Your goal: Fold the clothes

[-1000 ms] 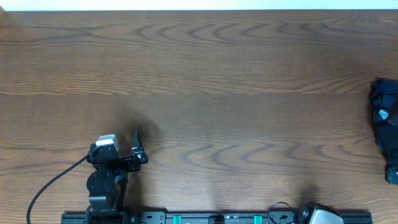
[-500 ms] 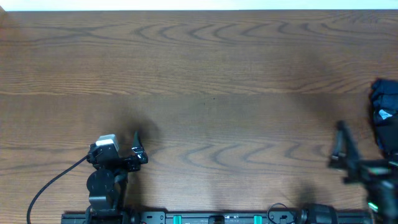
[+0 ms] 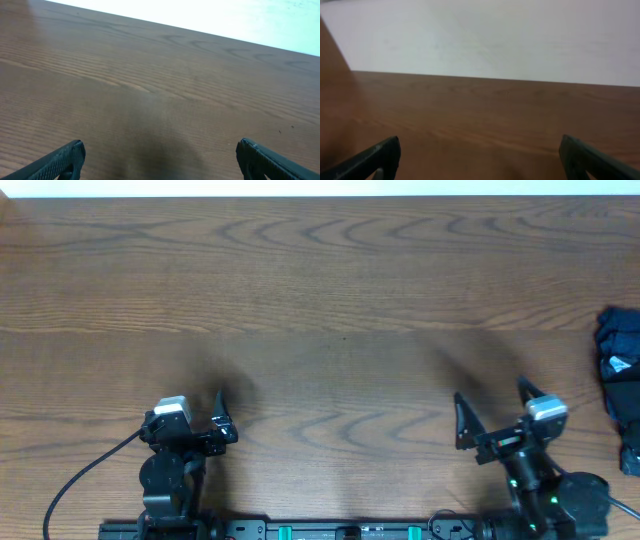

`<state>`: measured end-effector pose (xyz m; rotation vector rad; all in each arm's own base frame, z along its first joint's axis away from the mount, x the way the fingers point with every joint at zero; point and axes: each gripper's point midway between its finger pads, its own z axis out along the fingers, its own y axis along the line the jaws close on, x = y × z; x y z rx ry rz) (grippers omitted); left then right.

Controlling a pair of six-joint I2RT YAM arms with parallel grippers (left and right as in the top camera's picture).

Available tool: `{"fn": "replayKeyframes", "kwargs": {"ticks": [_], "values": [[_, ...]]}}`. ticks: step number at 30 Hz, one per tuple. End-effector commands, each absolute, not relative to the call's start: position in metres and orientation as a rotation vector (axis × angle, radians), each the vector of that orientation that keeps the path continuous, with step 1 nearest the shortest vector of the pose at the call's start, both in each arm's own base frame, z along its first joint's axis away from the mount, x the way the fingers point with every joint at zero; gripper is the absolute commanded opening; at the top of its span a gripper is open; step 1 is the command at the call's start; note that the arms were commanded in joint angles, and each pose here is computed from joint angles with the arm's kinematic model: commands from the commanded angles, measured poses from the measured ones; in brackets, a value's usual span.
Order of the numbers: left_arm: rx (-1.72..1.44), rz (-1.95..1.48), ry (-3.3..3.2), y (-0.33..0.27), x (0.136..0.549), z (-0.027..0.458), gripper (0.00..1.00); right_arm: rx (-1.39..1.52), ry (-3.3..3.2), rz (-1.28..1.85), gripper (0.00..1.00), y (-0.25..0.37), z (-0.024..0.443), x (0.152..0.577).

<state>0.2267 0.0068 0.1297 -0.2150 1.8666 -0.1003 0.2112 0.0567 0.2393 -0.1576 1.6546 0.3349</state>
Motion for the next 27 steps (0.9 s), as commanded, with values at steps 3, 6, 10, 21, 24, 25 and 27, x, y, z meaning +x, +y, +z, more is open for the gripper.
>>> {"fn": "replayKeyframes", "kwargs": {"ticks": [3,6,10,21,24,25,27], "values": [[-0.227,-0.076,1.889,0.011,0.226,0.119,0.98,-0.188,1.640,0.382,0.99,0.066,0.217,0.213],[-0.227,-0.076,1.889,0.011,0.226,0.119,0.98,-0.194,1.645,0.383,0.99,0.068,0.209,0.216],[-0.227,-0.076,1.889,0.011,0.226,0.119,0.98,-0.198,1.642,0.387,0.99,0.069,0.200,0.220],[-0.227,-0.076,1.890,0.011,0.226,0.119,0.98,-0.238,1.699,0.357,0.99,0.071,0.157,0.228],[-0.227,-0.076,1.890,0.011,0.226,0.119,0.98,-0.244,1.700,0.352,0.99,0.070,0.155,0.228],[-0.227,-0.076,1.890,0.011,0.226,0.119,0.98,-0.255,1.698,0.342,0.99,0.071,0.155,0.228],[-0.227,-0.076,1.890,0.011,0.226,0.119,0.98,-0.272,1.695,0.326,0.99,0.070,0.155,0.228]]}}
